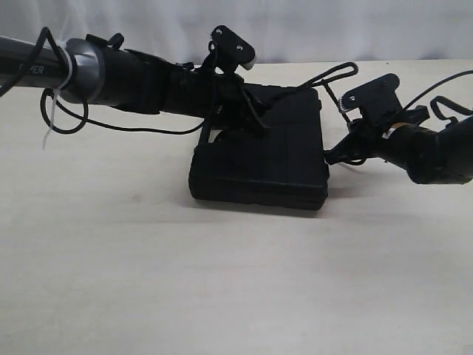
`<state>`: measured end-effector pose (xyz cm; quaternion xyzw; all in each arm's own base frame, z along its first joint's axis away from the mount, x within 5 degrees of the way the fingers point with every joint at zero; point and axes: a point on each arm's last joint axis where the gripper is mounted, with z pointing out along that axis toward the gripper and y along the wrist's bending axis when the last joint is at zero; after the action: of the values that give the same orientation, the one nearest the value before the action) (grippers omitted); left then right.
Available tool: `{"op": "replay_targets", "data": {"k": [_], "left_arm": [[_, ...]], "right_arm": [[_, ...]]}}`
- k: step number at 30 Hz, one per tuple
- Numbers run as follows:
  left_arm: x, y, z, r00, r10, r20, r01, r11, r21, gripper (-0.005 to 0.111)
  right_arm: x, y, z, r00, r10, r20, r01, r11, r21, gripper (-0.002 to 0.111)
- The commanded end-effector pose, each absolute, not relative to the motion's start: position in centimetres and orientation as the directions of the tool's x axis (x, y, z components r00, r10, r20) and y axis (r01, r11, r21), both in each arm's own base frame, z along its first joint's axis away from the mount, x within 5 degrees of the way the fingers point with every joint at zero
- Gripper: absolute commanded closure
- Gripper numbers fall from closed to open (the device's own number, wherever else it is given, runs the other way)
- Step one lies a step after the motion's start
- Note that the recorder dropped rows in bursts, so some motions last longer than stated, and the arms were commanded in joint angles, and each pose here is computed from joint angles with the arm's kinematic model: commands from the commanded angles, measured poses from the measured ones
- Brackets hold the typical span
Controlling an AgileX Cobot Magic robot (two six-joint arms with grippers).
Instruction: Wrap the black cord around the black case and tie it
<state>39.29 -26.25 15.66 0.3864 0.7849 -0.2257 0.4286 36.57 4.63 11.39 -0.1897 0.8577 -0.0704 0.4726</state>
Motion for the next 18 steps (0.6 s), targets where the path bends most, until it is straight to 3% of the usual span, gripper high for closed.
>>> {"op": "replay_targets", "data": {"k": [1, 8, 13, 18], "left_arm": [[39.4, -26.1, 16.0, -0.331, 0.367, -0.869, 0.816, 0.574, -0.068, 0.107], [40.3, -25.1, 14.7, -0.344, 0.415, -0.842, 0.775, 0.632, -0.005, 0.107], [40.5, -24.7, 12.9, -0.374, 0.409, -0.832, 0.787, 0.615, -0.051, 0.107], [40.4, -24.8, 12.6, -0.351, 0.421, -0.836, 0.809, 0.586, -0.045, 0.107]], "right_arm": [[36.5, 4.6, 11.7, -0.471, -0.397, -0.788, -0.256, 0.916, -0.309, 0.104], [36.4, 4.8, 11.7, -0.474, -0.37, -0.8, -0.257, 0.926, -0.276, 0.104], [36.3, 5.7, 11.8, -0.439, -0.388, -0.81, -0.35, 0.905, -0.244, 0.104], [36.2, 5.7, 13.2, -0.413, -0.386, -0.825, -0.343, 0.905, -0.252, 0.104]]}}
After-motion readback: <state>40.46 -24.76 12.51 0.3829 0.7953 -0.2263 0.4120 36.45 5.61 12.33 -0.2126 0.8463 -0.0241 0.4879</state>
